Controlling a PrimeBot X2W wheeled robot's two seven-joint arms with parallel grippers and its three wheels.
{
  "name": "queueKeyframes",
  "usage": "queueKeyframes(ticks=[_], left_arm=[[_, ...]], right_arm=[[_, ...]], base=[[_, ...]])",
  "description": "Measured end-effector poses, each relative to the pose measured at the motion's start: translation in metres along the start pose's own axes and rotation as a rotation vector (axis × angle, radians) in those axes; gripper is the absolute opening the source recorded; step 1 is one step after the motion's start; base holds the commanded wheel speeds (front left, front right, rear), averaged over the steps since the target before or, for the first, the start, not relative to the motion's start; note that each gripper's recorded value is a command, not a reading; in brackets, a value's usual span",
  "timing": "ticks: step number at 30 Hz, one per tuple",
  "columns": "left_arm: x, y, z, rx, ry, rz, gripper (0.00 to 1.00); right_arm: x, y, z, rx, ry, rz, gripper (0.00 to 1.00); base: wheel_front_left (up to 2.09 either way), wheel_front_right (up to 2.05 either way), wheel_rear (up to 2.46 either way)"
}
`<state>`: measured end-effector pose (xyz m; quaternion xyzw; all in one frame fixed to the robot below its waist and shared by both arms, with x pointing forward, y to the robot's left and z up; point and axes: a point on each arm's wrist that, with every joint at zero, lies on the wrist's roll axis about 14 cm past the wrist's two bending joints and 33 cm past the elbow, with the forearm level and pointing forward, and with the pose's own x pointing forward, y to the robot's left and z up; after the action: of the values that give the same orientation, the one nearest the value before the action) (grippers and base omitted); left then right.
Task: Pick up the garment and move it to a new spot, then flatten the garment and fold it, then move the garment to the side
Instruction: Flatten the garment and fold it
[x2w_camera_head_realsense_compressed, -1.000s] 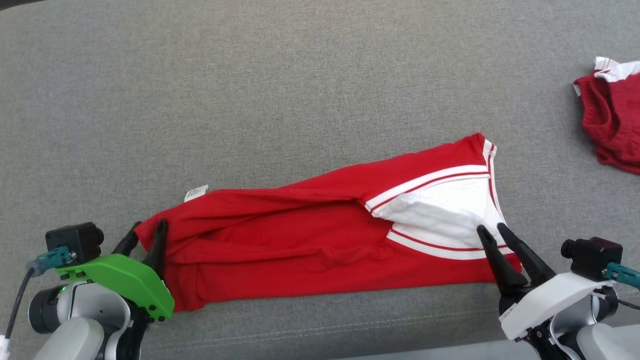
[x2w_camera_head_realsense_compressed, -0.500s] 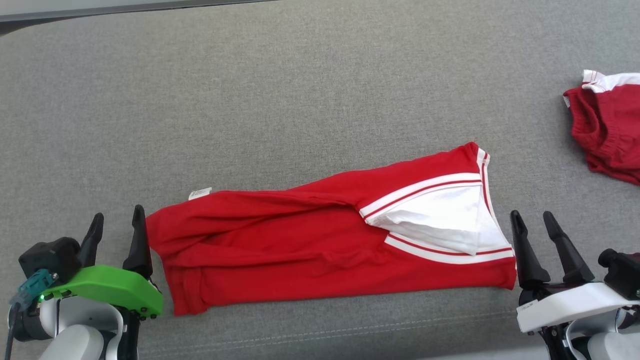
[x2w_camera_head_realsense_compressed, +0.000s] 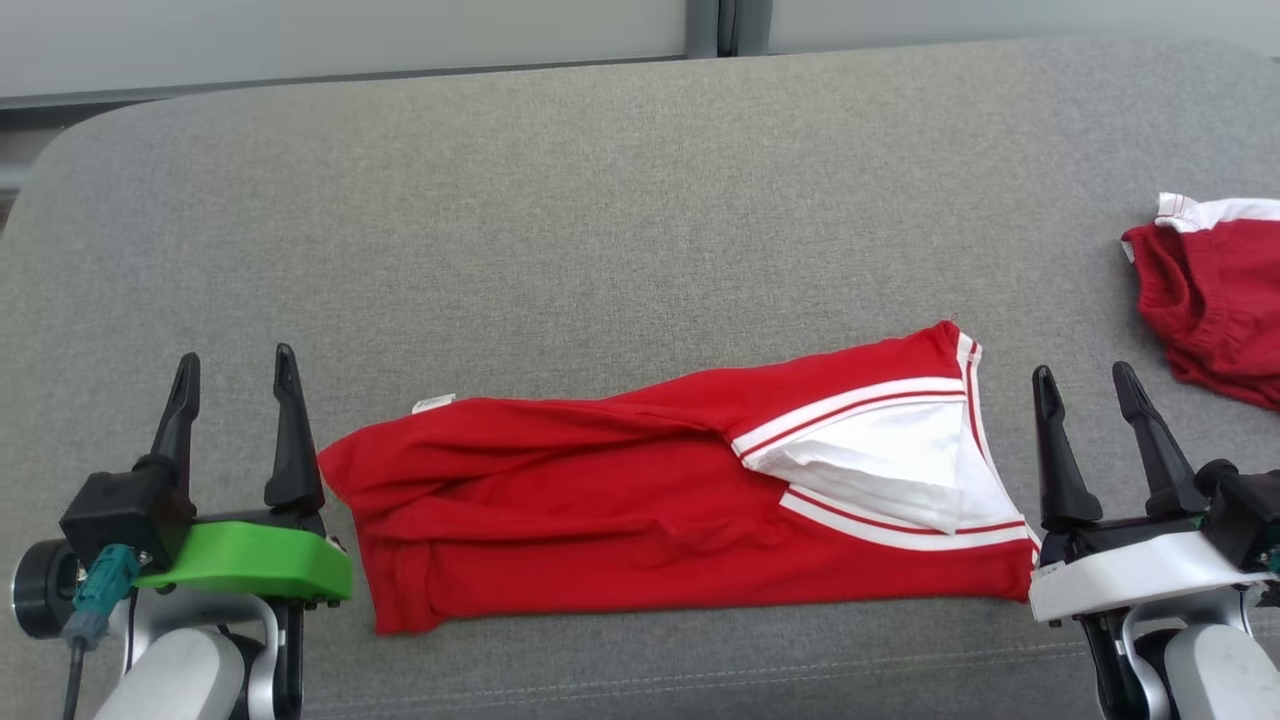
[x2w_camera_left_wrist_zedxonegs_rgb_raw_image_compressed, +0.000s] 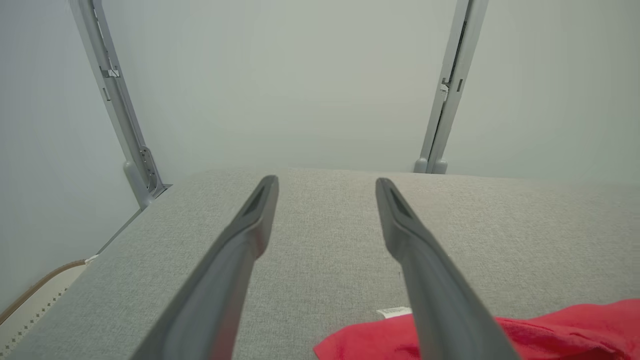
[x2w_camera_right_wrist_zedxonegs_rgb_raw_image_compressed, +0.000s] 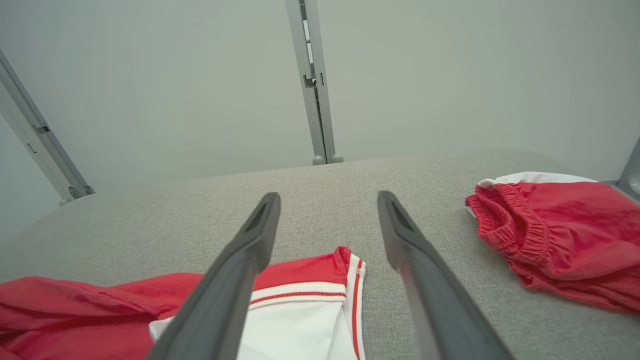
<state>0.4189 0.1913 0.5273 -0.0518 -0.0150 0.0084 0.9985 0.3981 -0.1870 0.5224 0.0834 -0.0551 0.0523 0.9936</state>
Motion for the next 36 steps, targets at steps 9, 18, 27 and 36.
queueKeyframes(ticks=[9,18,27,36], left_arm=[[-0.034,-0.002,-0.007,-0.007,0.015,0.01,1.0],[-0.063,-0.003,-0.015,-0.017,0.037,0.017,1.0],[-0.066,-0.006,-0.012,-0.017,0.028,0.007,1.0],[-0.066,-0.004,-0.014,-0.017,0.035,0.009,1.0]], right_arm=[[-0.02,0.013,-0.001,-0.021,0.014,0.019,1.0],[-0.049,0.015,-0.006,-0.004,0.041,-0.003,1.0],[-0.056,0.013,-0.004,0.011,0.037,-0.022,1.0],[-0.049,0.011,-0.006,0.01,0.051,-0.021,1.0]], base=[[0.0,0.0,0.0],[0.0,0.0,0.0],[0.0,0.0,0.0],[0.0,0.0,0.0]])
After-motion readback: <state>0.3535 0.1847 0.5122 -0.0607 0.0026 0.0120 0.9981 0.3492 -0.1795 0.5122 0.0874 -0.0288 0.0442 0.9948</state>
